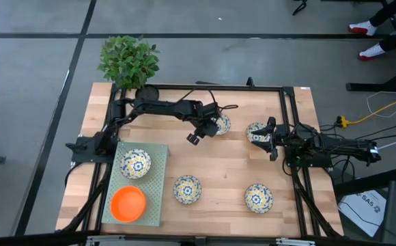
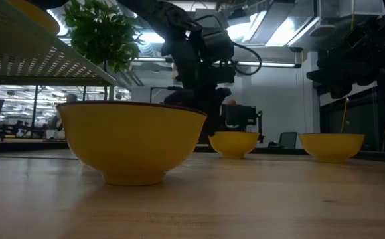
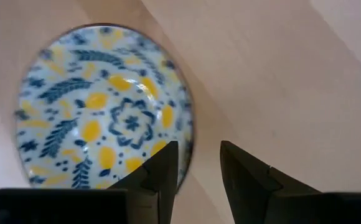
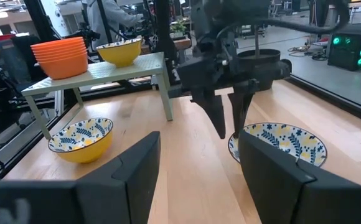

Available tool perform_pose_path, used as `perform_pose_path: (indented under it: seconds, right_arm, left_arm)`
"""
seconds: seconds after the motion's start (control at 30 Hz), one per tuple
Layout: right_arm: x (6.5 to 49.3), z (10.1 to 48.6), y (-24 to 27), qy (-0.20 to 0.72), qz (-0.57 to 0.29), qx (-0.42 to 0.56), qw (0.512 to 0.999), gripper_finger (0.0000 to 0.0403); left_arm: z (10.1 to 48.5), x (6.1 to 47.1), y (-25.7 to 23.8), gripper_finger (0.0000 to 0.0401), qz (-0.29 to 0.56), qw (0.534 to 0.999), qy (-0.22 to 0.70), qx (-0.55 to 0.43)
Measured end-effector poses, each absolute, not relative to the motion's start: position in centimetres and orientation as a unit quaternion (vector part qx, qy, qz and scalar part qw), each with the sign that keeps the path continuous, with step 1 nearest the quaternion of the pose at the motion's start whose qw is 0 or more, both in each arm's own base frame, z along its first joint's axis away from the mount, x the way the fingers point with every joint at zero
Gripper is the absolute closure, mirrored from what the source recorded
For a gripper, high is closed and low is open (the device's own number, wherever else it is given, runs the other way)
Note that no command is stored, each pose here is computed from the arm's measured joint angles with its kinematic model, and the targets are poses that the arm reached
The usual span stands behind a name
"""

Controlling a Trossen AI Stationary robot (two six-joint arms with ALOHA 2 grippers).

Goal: Pick & Place Mini bowls
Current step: Stack the patterned bowl on top of the patterned bowl on the shelf

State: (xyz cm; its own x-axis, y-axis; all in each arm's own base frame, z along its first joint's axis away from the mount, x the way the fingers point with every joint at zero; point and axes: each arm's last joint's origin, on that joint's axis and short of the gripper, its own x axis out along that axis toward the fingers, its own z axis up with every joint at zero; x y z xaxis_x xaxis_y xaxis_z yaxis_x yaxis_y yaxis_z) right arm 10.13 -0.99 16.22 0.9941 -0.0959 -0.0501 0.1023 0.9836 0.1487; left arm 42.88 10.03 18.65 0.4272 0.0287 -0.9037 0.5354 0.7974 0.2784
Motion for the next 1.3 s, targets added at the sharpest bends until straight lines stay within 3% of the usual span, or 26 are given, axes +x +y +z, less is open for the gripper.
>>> perform_pose_path:
  seconds: [0.53, 0.73, 1.0, 1.3]
  right_arm:
    - [10.1, 16.2, -1.0, 0.021, -0.050, 0.076, 0.996, 0.0188]
    - [10.1, 16.2, -1.0, 0.021, -0.050, 0.076, 0.996, 0.0188]
    - [10.1, 16.2, -1.0, 0.021, -0.050, 0.076, 0.996, 0.0188]
    - [10.1, 16.2, -1.0, 0.021, -0.050, 0.076, 0.996, 0.0188]
  left_arm:
    - [17.7, 43.0, 11.0, 0.0297, -0.153, 0.802, 0.514, 0.263]
    - [17.5, 43.1, 11.1, 0.0325, -0.152, 0.804, 0.512, 0.262]
    - [17.7, 43.3, 11.1, 0.0390, -0.145, 0.808, 0.508, 0.261]
    - [18.1, 42.9, 10.9, 0.0394, -0.156, 0.809, 0.510, 0.248]
